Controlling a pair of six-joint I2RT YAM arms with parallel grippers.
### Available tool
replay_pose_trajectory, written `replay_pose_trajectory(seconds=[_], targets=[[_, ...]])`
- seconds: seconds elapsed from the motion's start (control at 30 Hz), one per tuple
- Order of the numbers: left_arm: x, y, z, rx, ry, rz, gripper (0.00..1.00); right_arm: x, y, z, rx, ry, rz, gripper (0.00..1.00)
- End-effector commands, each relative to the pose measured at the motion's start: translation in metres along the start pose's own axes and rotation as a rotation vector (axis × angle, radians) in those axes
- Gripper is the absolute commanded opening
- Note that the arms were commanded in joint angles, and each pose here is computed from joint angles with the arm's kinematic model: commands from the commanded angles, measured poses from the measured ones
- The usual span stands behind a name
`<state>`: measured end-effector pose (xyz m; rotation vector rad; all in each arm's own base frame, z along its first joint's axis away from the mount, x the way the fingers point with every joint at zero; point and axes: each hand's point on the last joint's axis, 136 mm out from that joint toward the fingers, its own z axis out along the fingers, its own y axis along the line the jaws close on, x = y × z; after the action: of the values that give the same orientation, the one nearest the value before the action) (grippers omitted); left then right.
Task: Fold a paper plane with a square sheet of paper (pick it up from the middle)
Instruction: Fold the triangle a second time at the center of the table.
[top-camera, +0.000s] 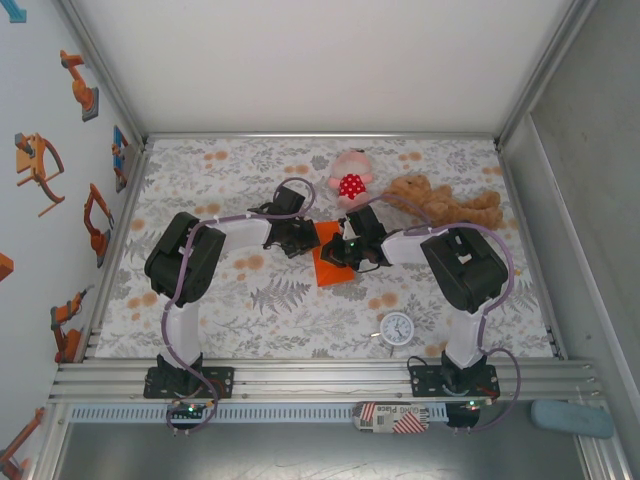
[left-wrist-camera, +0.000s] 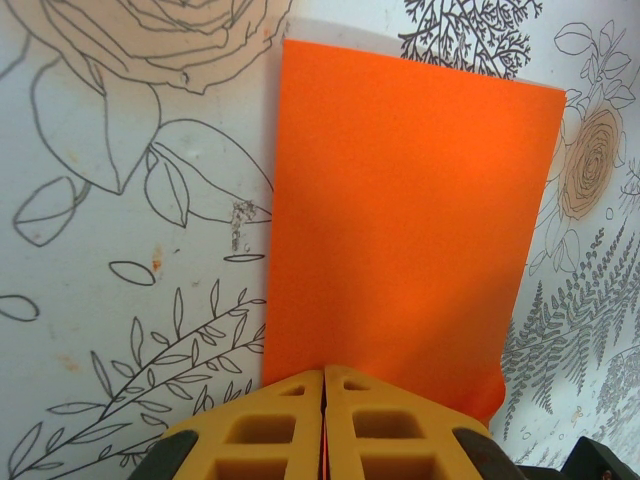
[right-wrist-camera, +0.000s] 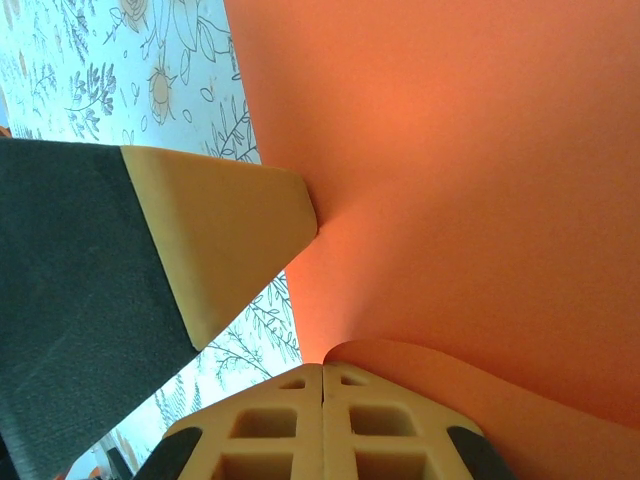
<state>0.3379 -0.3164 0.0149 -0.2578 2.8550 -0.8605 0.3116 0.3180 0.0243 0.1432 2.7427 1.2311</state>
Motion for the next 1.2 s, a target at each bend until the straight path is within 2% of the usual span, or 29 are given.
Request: replay_pose_trajectory(seconds=[0.0,0.37,0.53,0.77,1.17], targets=[[0.008,0.017,0.002,-0.075,0.031,-0.004,0.09,0.002,-0.008,0.007,0.031,0.005,0.005,0.0],[-0.028,-0.017,-0.032,-0.016,-0.055,0.039,0.13,0.007,-0.016,0.011,0.046,0.025,0.017,0.0],[-0.04,-0.016,-0.047,-0.012,-0.093,0.036,0.15,0.007,-0.013,0.011,0.032,0.028,0.013,0.0],[-0.028,-0.01,-0.018,-0.004,-0.013,0.026,0.15,0.005,-0.008,0.01,0.015,0.026,0.003,0.0],[-0.021,0.004,0.006,-0.043,0.035,0.004,0.13,0.004,0.003,0.008,-0.029,0.021,-0.019,0.0]])
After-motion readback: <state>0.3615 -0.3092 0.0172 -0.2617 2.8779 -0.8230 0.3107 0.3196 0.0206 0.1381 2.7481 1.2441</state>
